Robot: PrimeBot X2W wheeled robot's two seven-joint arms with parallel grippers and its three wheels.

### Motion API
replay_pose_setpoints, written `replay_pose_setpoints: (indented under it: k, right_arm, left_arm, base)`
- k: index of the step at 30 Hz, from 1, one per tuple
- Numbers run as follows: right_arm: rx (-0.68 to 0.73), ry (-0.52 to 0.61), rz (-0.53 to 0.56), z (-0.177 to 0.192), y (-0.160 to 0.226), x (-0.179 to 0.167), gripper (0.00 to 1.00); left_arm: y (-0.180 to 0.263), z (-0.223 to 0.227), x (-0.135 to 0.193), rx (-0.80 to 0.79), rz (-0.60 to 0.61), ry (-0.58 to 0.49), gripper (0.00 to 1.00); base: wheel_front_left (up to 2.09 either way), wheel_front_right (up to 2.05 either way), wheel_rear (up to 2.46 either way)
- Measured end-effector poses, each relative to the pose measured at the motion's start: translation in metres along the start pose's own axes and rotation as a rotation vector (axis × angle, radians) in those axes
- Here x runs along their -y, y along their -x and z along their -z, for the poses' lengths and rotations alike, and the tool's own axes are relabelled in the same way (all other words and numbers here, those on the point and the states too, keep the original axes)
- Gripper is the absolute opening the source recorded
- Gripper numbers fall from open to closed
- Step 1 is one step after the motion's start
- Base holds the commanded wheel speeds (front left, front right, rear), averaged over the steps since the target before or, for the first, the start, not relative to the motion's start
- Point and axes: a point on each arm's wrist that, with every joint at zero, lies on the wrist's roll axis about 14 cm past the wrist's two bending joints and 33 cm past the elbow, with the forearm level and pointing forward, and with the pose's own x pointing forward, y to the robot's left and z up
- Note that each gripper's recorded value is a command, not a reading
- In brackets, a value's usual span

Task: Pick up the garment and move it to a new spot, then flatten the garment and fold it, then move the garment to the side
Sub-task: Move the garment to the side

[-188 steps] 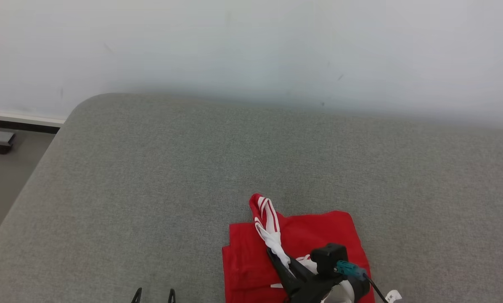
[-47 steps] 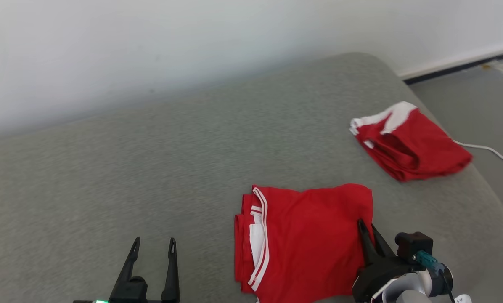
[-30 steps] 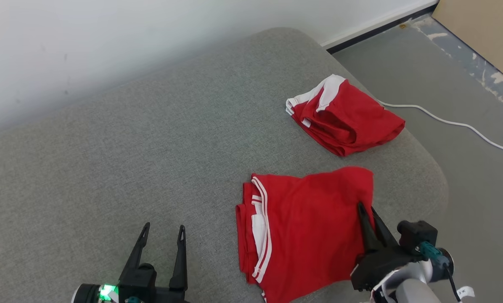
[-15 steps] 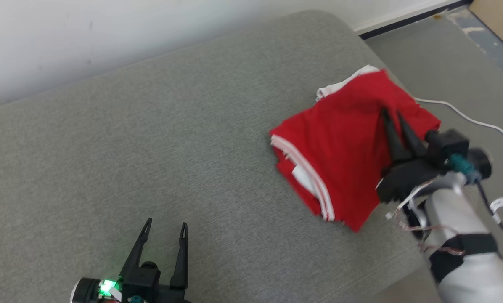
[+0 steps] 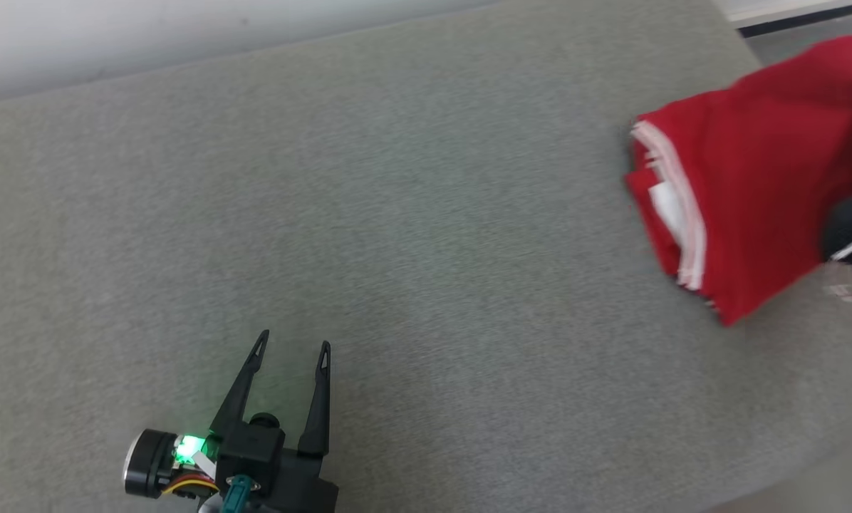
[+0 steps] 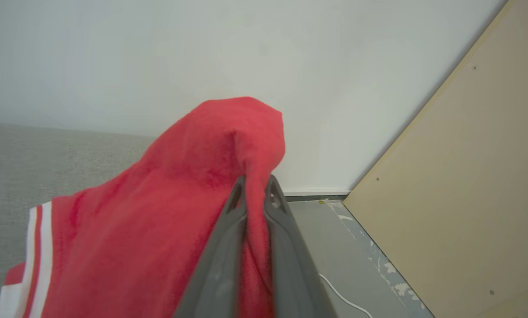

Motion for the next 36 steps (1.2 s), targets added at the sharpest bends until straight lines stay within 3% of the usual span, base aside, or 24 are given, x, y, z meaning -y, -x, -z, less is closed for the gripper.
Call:
replay_pose_setpoints:
  k: [3,4,5,6,7,10,17,27,36]
  right_arm:
    - [-0.021,0.031,0.050,0.004,-0.009,0.019,0.00]
    - [-0.029,0.046,0.065,0.006,-0.012,0.024,0.16]
    - [-0.037,0.062,0.076,0.008,-0.013,0.029,0.46]
    - [-0.054,0.074,0.091,0.012,-0.014,0.034,0.84]
    - [-0.068,0.092,0.096,0.016,-0.015,0.036,1.00]
    - [-0.084,0.097,0.123,0.020,-0.019,0.039,1.00]
    - [0.011,0.054,0.077,-0.005,-0.025,-0.002,1.00]
    - [0.103,-0.074,-0.133,-0.017,0.007,-0.097,1.00]
    - [0.077,-0.234,-0.291,-0.004,0.055,-0.165,1.00]
  left_arm:
    - [0.003,0.004,-0.010,-0.010,-0.031,-0.004,1.00]
    - [0.004,0.005,-0.013,-0.013,-0.039,-0.003,1.00]
    - [0.006,0.007,-0.016,-0.018,-0.047,-0.002,1.00]
    - [0.008,0.008,-0.018,-0.022,-0.056,-0.002,1.00]
    - [0.009,0.010,-0.021,-0.027,-0.066,-0.002,1.00]
    - [0.014,0.013,-0.030,-0.039,-0.092,-0.006,1.00]
    - [0.017,0.010,-0.043,-0.035,-0.144,-0.008,1.00]
    - [0.022,-0.001,-0.052,-0.011,-0.190,-0.009,1.00]
    - [0.042,-0.007,-0.065,-0.011,-0.258,-0.009,1.00]
  base:
    - [0.00,0.00,0.00]
    - [0.00,0.00,0.00]
    - [0.00,0.00,0.00]
    - [0.00,0.00,0.00]
    - [0.00,0.00,0.00]
    - [0.00,0.00,0.00]
    - [0.00,0.00,0.00]
    - [0.00,0.00,0.00]
    - [0.00,0.00,0.00]
